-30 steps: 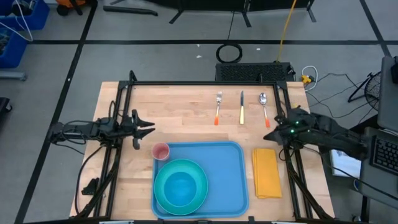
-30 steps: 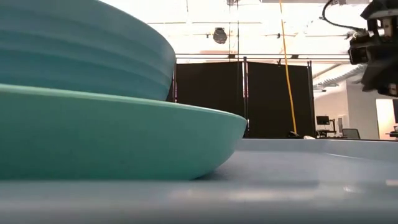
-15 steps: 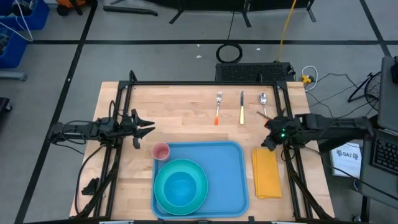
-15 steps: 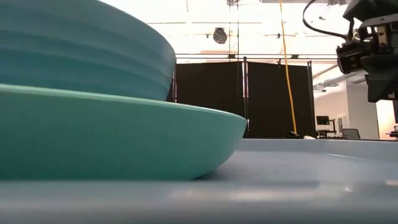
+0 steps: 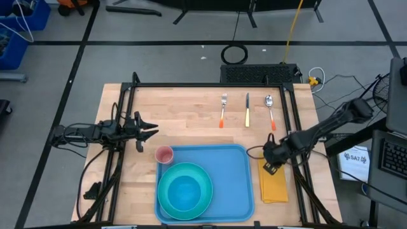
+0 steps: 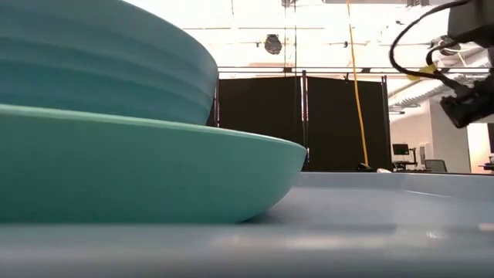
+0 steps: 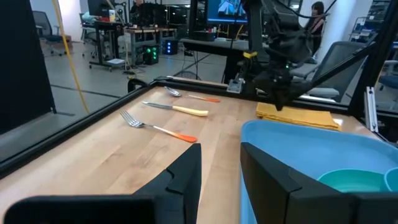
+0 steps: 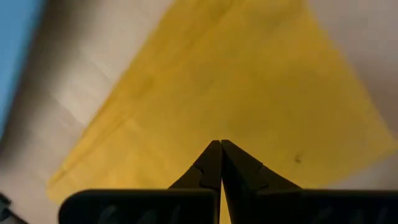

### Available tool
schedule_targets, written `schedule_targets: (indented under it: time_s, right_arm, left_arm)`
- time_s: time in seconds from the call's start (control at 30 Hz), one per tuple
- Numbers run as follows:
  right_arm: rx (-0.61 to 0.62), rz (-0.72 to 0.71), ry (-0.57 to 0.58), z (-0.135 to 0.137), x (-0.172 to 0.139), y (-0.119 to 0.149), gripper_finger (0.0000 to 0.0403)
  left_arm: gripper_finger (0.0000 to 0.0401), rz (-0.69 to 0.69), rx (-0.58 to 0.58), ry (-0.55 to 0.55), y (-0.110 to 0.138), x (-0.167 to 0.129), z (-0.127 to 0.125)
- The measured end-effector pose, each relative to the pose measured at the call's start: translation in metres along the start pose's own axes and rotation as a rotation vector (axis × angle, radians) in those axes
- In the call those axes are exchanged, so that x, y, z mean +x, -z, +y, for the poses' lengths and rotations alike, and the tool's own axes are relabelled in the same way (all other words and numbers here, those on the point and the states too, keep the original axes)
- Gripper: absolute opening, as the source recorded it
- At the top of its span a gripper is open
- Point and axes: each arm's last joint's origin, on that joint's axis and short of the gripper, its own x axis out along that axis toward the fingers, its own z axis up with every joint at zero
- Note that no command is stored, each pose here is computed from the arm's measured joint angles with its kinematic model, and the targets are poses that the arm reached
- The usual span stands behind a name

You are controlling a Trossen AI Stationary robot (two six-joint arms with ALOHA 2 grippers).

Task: Set up tray
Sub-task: Put the yellow napkin on the blue tray to the right of the green plate

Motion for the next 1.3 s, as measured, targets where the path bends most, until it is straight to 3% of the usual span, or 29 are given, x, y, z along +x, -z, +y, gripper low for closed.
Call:
schedule_targets:
  time_s: [0.33, 0.5, 0.7, 0.87, 1.03, 1.3]
  right_arm:
    - [0.068, -0.114, 0.154, 0.002, 0.015, -0.004, 0.0]
    - [0.067, -0.332, 0.106, 0.006, 0.013, -0.016, 0.0]
    - [0.052, -0.389, 0.113, 0.004, 0.008, -0.017, 0.0]
    - [0.028, -0.42, 0.036, 0.004, -0.003, -0.014, 0.0003]
    - [0.002, -0.404, 0.017, 0.0, -0.009, -0.01, 0.004]
    - [0.128, -0.367, 0.162, -0.023, -0.01, -0.007, 0.0141]
  left_arm:
    - [0.0115, 0.0, 0.0, 0.0, 0.0, 0.0, 0.0]
    - [0.0115, 0.0, 0.0, 0.0, 0.0, 0.0, 0.0]
    - [0.0115, 0.0, 0.0, 0.001, 0.0, 0.0, 0.0]
    - [0.0115, -0.001, -0.001, 0.001, 0.0, 0.0, 0.0]
    - [0.0115, -0.001, -0.001, 0.001, 0.0, 0.0, 0.0]
    - [0.0115, -0.001, -0.001, 0.001, 0.0, 0.0, 0.0]
